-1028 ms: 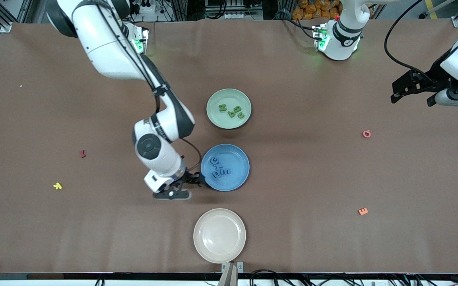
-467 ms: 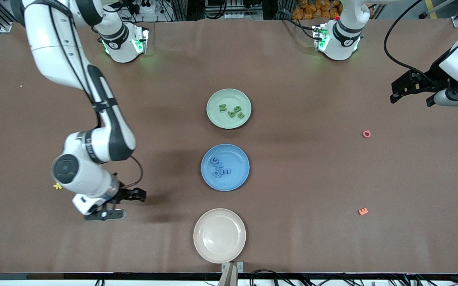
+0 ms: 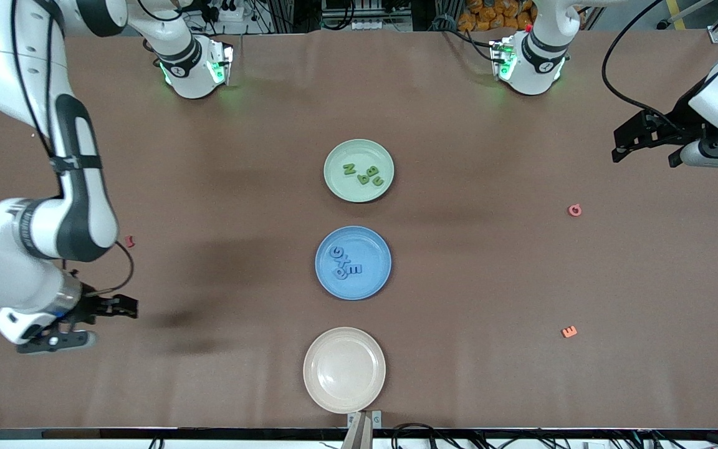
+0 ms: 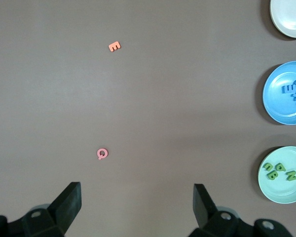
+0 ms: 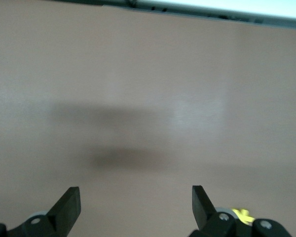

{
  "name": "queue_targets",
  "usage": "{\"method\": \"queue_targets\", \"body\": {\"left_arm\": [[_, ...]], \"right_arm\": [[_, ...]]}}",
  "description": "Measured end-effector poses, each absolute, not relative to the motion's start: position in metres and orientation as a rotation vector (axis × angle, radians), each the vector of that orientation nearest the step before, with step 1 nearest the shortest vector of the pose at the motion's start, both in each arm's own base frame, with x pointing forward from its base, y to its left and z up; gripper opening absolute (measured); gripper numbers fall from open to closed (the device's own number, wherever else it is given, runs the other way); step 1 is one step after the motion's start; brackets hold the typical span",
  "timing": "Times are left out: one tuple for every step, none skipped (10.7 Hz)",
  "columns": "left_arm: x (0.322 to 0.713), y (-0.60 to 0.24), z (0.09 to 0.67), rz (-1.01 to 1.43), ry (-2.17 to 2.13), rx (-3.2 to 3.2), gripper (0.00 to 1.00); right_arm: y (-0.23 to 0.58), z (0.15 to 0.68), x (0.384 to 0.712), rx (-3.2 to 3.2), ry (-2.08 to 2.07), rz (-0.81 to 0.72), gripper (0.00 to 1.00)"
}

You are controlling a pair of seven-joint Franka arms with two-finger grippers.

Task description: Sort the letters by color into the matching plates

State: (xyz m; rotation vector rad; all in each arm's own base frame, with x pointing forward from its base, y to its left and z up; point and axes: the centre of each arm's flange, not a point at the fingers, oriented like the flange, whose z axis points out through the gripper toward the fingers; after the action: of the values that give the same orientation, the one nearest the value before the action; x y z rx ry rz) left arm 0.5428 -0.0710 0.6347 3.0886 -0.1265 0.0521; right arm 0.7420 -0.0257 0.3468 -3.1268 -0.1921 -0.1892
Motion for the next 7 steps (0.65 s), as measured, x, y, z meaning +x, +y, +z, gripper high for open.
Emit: {"method": "queue_targets", "body": {"left_arm": [[0.543,-0.071,0.634,0.051,-0.126,3.089,1.0],[0.543,-0.071,0.634,0.051,-0.126,3.089,1.0],[0.543,-0.071,0.634,0.052,-0.126,3.089,1.0],[0.543,-0.071,0.634,0.052,-0.127,3.089,1.0],[0.543,-0.071,0.634,0.051,-0.127,3.089,1.0],[0.543,-0.071,0.634,0.051,-0.127,3.089,1.0],[0.543,-0.071,0.634,0.051,-0.127,3.089,1.0]], "right_arm": [[-0.043,0.366,0.737,-3.128,-0.18,-0.182,1.0],[-0.055,0.389,0.73,-3.127,-0.166,-0.159,1.0],[-0.06,0.414,0.72,-3.122,-0.156,-0.123,1.0],[-0.061,0.441,0.708,-3.112,-0.152,-0.08,1.0],[-0.061,0.47,0.694,-3.1,-0.152,-0.043,1.0],[-0.061,0.5,0.678,-3.088,-0.154,-0.012,1.0],[-0.06,0.53,0.661,-3.076,-0.159,0.006,1.0]]}}
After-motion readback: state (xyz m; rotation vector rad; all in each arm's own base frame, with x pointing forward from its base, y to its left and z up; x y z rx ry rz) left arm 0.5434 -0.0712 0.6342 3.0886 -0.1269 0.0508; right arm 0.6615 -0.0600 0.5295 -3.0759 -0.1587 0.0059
